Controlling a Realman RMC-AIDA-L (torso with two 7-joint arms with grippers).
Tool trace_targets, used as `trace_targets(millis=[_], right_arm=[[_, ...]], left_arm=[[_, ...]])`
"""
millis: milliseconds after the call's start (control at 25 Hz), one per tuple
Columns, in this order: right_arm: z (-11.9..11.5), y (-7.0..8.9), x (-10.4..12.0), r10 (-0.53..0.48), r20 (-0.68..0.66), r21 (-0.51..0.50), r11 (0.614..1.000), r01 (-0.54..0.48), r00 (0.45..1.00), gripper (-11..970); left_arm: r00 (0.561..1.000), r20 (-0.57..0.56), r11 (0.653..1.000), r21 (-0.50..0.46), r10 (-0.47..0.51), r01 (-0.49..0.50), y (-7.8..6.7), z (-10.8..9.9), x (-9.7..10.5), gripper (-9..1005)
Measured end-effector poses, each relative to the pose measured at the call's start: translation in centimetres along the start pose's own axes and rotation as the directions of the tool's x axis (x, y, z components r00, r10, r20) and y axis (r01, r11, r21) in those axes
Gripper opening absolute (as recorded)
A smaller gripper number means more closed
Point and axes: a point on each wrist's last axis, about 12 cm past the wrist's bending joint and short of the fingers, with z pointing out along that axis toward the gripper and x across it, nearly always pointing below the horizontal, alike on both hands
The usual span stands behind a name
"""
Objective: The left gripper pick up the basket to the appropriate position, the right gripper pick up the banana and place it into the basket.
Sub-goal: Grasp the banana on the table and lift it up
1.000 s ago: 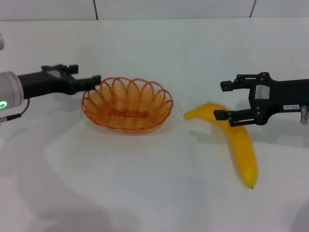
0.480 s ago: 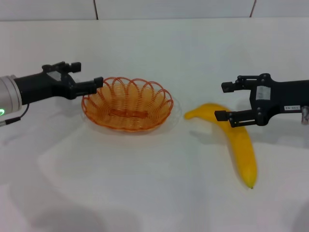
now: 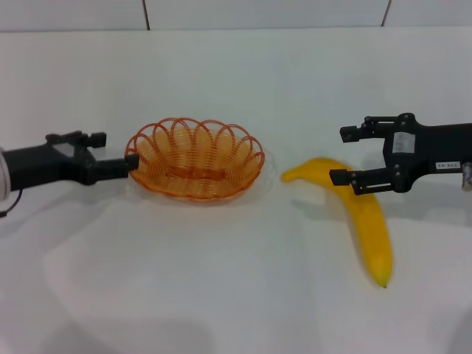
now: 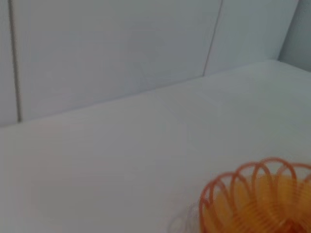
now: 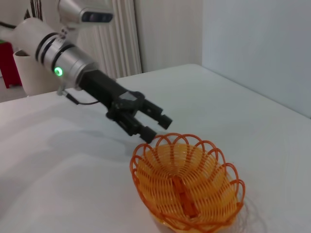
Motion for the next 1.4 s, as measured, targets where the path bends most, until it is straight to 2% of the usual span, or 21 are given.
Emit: trace_targets(millis=[520, 920, 1240, 1400], right_arm=[[0.0, 0.1, 0.2, 0.004, 0.001, 0.004, 1.000, -0.004, 1.000, 760], [0.1, 0.1, 0.0, 0.001, 0.002, 0.002, 1.000, -0.001, 1.000, 756], [0.3, -0.1, 0.0, 0.012, -0.005, 0.021, 1.000, -0.012, 1.000, 752], [1.0, -0.4, -0.1, 0.032, -0.081, 0.060, 0.998, -0.027, 0.996, 751]], left_arm=[[0.989, 0.136, 0.998, 0.006, 0.054, -0.055, -1.3, -2.7, 2.7, 892], [0.981, 0.151, 0.992, -0.015, 0.125, -0.125, -2.1, -4.2, 5.1, 892], [0.975, 0.160, 0.988, -0.011, 0.152, -0.152, -2.3, -4.8, 5.6, 892], [0.975, 0.160, 0.988, -0.009, 0.155, -0.155, -2.3, -4.9, 5.6, 892]])
